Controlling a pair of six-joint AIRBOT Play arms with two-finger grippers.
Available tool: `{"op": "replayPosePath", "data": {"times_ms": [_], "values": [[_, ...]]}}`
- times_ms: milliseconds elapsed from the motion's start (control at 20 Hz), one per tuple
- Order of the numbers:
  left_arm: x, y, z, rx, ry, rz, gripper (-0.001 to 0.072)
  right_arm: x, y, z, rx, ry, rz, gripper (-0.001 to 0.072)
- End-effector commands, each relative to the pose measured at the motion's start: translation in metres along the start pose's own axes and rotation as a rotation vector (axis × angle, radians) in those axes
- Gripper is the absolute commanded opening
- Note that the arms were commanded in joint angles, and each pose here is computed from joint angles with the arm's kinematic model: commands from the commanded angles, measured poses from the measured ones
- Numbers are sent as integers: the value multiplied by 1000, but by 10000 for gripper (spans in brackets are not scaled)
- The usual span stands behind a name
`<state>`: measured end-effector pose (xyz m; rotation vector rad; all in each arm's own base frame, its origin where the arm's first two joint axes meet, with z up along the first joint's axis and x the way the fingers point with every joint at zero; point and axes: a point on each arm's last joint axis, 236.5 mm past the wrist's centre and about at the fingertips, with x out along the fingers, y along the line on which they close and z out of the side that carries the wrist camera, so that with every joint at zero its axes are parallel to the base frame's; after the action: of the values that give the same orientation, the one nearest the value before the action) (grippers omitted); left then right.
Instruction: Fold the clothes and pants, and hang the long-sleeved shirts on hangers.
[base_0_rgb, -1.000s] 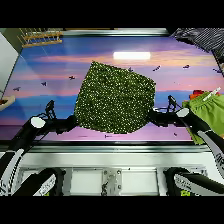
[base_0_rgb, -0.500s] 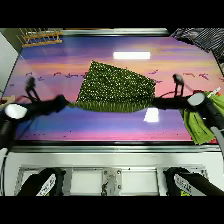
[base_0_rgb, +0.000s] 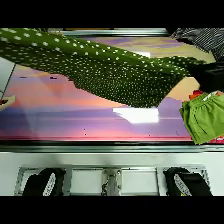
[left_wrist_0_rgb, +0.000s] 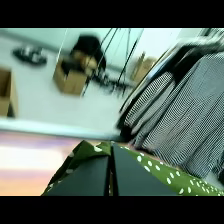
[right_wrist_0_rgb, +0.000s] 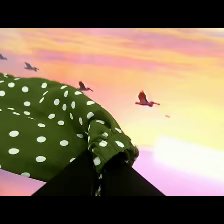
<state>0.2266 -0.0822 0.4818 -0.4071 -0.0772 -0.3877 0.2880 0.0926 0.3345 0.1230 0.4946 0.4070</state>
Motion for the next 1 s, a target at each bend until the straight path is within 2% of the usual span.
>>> {"op": "replayPosePath", "data": {"times_ms": [0, 150, 300, 500, 650, 800, 950], "values": [[-42, -42, 37, 63, -121, -55, 1, -48, 25, -13, 54, 2, 7, 10], [-6, -15, 17, 22, -17, -21, 1, -44, 24, -36, 179, 110, 3, 9], [67, 49, -42, -74, 216, 56, 1, -10, 1, -63, 289, 295, -38, 9], [167, 150, -172, -256, 557, 158, 1, 81, -44, -112, 409, 611, -54, 9], [214, 201, -282, -372, 749, 219, 1, 163, -89, -162, 480, 787, -82, 9], [240, 225, -337, -406, 784, 256, 1, 226, -122, -196, 516, 817, -106, 9], [242, 234, -355, -418, 806, 272, 1, 256, -143, -187, 512, 704, -144, 9]]}}
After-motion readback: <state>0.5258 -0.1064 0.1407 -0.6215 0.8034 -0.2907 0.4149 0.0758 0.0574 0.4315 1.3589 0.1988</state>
